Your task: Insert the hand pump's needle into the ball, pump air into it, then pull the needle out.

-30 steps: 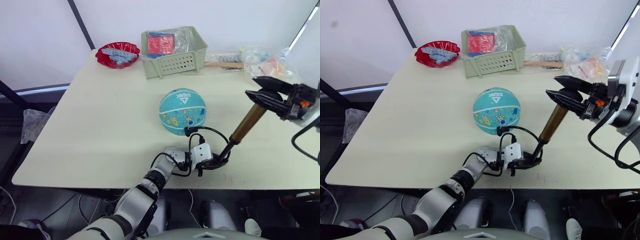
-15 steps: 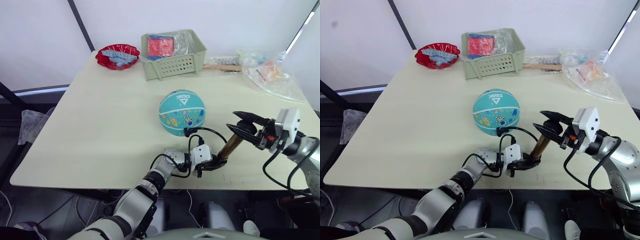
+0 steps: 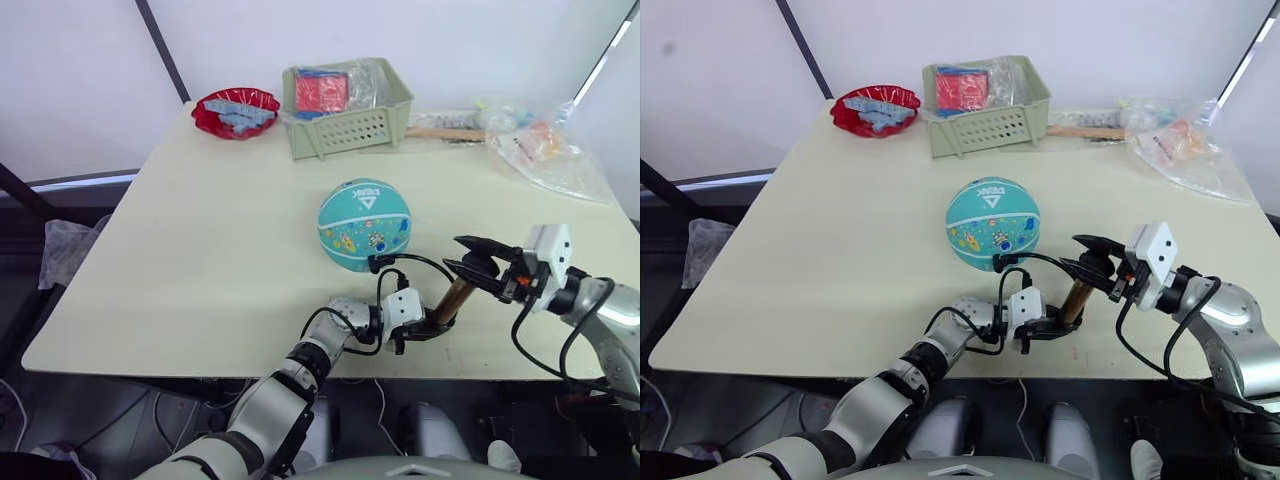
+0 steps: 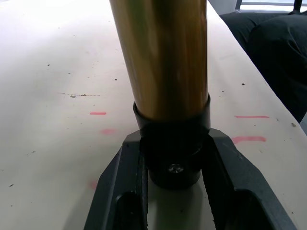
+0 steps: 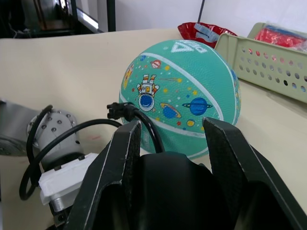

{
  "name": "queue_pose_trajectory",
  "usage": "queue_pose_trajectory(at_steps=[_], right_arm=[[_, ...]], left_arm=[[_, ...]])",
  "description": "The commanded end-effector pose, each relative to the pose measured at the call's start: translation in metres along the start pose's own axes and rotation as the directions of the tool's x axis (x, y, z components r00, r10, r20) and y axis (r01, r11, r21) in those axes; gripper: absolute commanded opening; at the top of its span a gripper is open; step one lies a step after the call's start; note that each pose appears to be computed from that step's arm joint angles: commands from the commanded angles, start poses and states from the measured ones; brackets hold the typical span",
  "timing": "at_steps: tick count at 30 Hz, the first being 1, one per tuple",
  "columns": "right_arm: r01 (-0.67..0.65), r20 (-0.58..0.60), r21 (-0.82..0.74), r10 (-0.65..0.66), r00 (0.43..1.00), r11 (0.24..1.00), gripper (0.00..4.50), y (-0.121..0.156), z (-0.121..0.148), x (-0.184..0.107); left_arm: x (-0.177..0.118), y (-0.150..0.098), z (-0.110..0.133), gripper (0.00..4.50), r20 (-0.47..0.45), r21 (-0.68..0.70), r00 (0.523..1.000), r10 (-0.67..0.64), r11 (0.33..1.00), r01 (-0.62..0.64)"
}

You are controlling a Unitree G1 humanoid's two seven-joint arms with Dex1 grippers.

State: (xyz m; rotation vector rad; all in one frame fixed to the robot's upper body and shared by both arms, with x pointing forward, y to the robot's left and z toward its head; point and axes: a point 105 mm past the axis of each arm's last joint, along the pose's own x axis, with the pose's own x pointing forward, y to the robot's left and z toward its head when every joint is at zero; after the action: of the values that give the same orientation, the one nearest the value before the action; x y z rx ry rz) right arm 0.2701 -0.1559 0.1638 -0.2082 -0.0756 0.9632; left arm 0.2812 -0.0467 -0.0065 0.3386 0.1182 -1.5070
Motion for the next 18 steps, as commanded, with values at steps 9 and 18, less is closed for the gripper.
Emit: queue_pose_trajectory(at_steps=[9,18], right_arm=[[0.076,0.17,-0.127,-0.054,0.984,0.989,1.54,-0.035,0.091,-0.023],[0.099,0.226,-0.186,-0.055,0.973,0.978,1.54,-0.045,0.136,-0.033]], left_arm=[[-0.006,-0.027,-0.044,1.03,-0.141,-0.129,0.987,-0.072,0.99,0.053],[-0.007,-0.027,-0.043,1.03,-0.129,-0.144,0.989,-0.072,0.988,0.053]])
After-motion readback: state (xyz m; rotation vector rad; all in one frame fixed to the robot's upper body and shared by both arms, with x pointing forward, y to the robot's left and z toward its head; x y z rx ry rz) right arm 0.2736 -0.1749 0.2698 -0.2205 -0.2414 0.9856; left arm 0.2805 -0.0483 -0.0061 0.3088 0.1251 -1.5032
